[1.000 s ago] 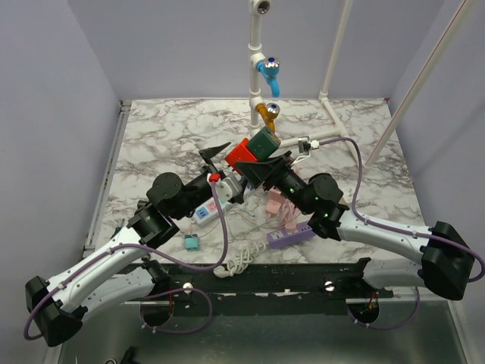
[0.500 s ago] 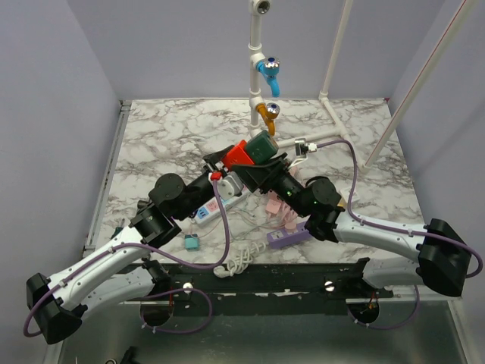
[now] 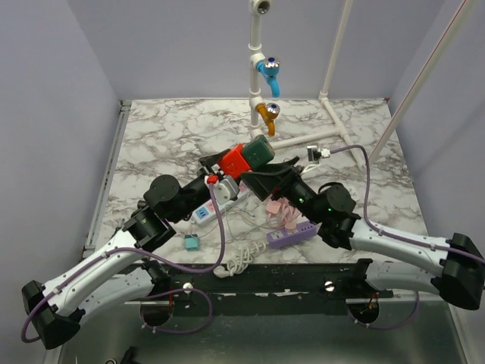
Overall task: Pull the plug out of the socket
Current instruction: Remove the plug from the socket.
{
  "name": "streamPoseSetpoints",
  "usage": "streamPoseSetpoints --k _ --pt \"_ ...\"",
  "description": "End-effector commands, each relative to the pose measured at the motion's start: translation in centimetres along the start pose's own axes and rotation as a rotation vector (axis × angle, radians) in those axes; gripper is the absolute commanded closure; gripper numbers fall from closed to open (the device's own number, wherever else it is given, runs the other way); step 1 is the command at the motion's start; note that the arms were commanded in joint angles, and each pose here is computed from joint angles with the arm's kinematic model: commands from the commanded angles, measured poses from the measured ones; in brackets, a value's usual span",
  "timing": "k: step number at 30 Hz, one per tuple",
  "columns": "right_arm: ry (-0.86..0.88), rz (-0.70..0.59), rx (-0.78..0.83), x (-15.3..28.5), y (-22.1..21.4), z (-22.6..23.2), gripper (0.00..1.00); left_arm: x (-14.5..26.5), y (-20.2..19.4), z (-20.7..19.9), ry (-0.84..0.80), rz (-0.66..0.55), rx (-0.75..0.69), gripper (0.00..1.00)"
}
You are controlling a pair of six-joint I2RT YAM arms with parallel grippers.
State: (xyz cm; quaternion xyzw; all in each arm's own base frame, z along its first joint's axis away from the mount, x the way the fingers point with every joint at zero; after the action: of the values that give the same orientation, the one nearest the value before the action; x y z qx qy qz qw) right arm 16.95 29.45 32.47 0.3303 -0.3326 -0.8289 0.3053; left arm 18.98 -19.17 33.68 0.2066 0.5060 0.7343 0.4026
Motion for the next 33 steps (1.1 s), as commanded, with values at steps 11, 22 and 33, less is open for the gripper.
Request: streamPoseSetpoints --k 11,22,33 --pt "-0.027 0.147 0.389 3.8 5.7 2.3 0.0 3.2 1.7 -1.1 -0.171 -0.122 -0.136 1.0" --pt "0.17 0.351 0.49 3.0 5.1 4.3 0.0 4.1 2.2 -1.3 -0.211 -0.142 -0.177 1.0" --pt "0.189 0.388 0.456 3.9 4.7 4.4 0.05 4.8 2.2 -1.4 -0.222 -0.182 -0.31 1.0"
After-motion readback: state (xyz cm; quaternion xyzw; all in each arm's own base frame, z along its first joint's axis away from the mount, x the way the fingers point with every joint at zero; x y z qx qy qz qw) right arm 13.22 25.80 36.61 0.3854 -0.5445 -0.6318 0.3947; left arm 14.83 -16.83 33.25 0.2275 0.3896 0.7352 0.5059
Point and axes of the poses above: each gripper's point midway between its finger pads, its own x axis back along the fingers, its own z axis along the line the jaws close on, y = z × x, the point moved 7 cm from there along x, back along the fingers, and after that the axes turned 10 degrees about x, right-handed, at the moved point
